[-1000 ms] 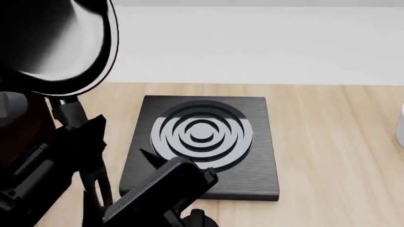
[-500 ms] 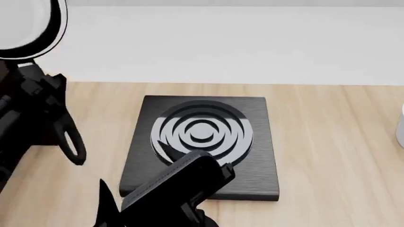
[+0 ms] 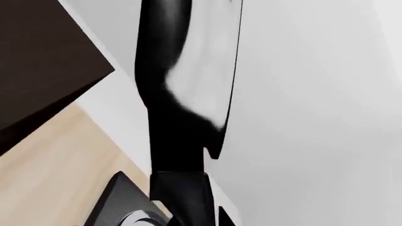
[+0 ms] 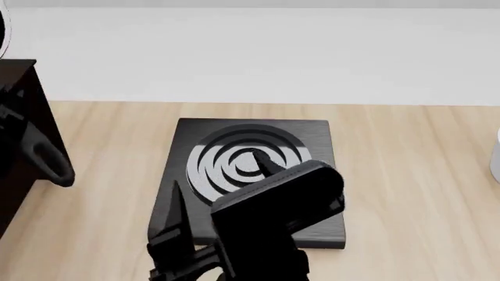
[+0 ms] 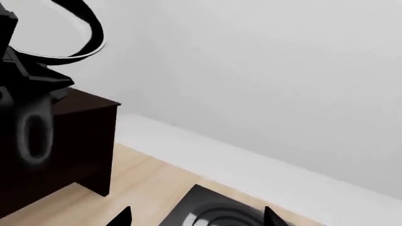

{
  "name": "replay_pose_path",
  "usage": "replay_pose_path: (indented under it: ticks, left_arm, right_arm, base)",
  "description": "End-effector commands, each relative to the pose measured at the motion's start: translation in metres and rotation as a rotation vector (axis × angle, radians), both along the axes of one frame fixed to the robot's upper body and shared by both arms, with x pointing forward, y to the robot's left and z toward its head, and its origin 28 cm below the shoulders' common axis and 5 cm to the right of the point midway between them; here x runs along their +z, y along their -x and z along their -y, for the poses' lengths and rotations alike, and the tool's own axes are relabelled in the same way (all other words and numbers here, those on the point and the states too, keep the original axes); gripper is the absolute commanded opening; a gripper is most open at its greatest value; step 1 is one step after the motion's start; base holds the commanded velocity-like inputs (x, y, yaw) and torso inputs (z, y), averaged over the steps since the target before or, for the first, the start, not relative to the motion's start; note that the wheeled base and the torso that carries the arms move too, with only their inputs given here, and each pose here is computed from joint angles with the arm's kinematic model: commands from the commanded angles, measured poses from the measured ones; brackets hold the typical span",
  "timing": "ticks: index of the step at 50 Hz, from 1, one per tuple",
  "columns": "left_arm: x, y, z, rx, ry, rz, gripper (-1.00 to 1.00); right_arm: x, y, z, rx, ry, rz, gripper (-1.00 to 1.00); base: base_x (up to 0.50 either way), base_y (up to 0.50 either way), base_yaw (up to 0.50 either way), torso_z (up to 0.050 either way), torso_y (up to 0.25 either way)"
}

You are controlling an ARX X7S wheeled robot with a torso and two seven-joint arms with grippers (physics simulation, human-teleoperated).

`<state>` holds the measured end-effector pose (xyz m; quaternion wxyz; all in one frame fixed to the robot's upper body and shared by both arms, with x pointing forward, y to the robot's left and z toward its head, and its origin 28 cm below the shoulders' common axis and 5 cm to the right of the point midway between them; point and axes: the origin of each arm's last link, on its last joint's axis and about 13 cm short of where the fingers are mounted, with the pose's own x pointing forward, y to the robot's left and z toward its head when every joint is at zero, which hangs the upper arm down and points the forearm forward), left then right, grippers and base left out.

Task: Put the frying pan on the cabinet shelf.

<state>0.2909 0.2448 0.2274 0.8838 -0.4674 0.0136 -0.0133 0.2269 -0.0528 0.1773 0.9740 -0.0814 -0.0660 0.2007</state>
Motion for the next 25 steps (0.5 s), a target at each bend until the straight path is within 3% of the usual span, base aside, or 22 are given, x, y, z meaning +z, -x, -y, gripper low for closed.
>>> replay_pose_path:
  ticks: [1,12,14,25]
  left_arm:
    - [0.001,0.007,-0.016,0.013,0.186,0.060,-1.00]
    - [-0.006,0.015,-0.029,0.029,0.315,0.098,-1.00]
    - [-0.007,0.018,-0.030,0.029,0.298,0.111,-1.00]
    - [-0.025,0.030,-0.039,0.055,0.372,0.149,-1.00]
  right_arm:
    - [0.010,-0.001,0.017,-0.110,-0.072,0.017,1.00]
    - [0.017,0.001,0.034,-0.195,-0.095,0.043,1.00]
    - [0.017,0.002,0.034,-0.190,-0.100,0.036,1.00]
    - [0.016,0.002,0.034,-0.178,-0.119,0.033,1.00]
  base:
    - [0.00,0.00,0.00,0.000,0.010]
    - [0.00,0.00,0.00,0.001,0.001]
    - [0.00,0.00,0.00,0.000,0.000]
    - [0.00,0.00,0.00,0.000,0.002]
